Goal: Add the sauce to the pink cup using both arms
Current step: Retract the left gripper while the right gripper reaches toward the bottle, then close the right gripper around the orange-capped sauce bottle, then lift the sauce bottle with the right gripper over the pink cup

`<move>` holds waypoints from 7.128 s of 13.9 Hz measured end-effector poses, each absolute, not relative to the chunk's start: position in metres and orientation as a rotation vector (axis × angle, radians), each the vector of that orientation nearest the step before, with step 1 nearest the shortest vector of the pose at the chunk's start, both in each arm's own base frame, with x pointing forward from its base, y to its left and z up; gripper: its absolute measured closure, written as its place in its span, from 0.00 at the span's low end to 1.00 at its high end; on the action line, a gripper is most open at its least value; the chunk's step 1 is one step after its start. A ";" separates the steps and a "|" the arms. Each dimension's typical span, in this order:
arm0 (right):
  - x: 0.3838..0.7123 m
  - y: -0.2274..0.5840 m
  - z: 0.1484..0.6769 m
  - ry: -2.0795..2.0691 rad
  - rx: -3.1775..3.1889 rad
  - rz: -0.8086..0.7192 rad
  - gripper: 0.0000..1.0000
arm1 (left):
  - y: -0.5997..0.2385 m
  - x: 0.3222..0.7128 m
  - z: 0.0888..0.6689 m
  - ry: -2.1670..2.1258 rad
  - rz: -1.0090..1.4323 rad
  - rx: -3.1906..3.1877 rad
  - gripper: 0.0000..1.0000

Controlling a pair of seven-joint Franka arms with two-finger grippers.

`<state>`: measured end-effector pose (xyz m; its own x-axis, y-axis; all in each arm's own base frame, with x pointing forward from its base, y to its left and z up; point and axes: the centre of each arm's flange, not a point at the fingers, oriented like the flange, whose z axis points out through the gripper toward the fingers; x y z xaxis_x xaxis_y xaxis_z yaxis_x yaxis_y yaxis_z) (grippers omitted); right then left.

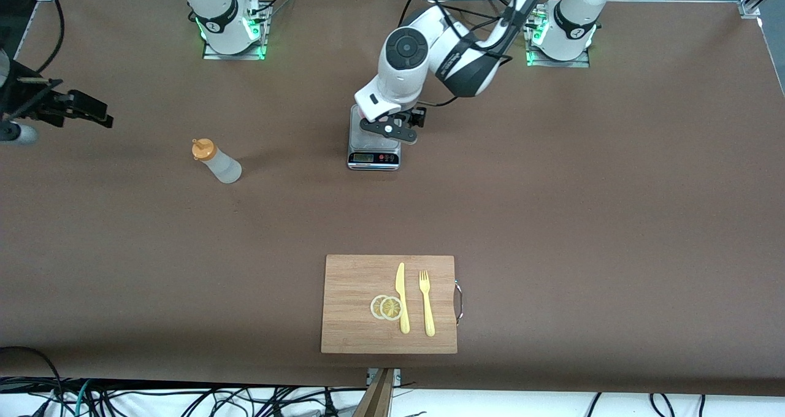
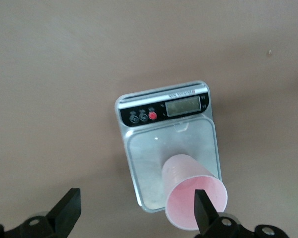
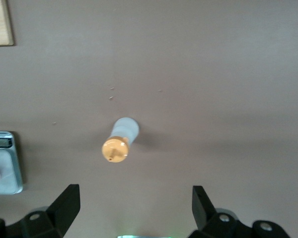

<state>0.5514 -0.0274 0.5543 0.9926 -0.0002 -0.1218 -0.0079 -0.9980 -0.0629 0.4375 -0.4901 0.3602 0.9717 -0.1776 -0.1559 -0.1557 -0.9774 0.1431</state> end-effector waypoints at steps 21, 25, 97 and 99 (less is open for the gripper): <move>0.586 -0.137 0.310 -1.135 -1.968 -0.234 0.00 | -0.021 0.558 0.580 -0.012 -0.241 3.101 0.00; 0.570 -0.159 0.256 -1.225 -1.735 -0.398 0.00 | -0.026 0.546 0.587 -0.066 -0.302 3.109 0.00; 0.497 0.368 0.303 -2.165 -1.911 0.866 0.72 | -0.021 0.554 0.569 -0.096 -0.372 3.095 0.00; 0.481 0.386 0.296 -2.193 -1.948 0.916 0.72 | -0.021 0.554 0.569 -0.096 -0.372 3.095 0.00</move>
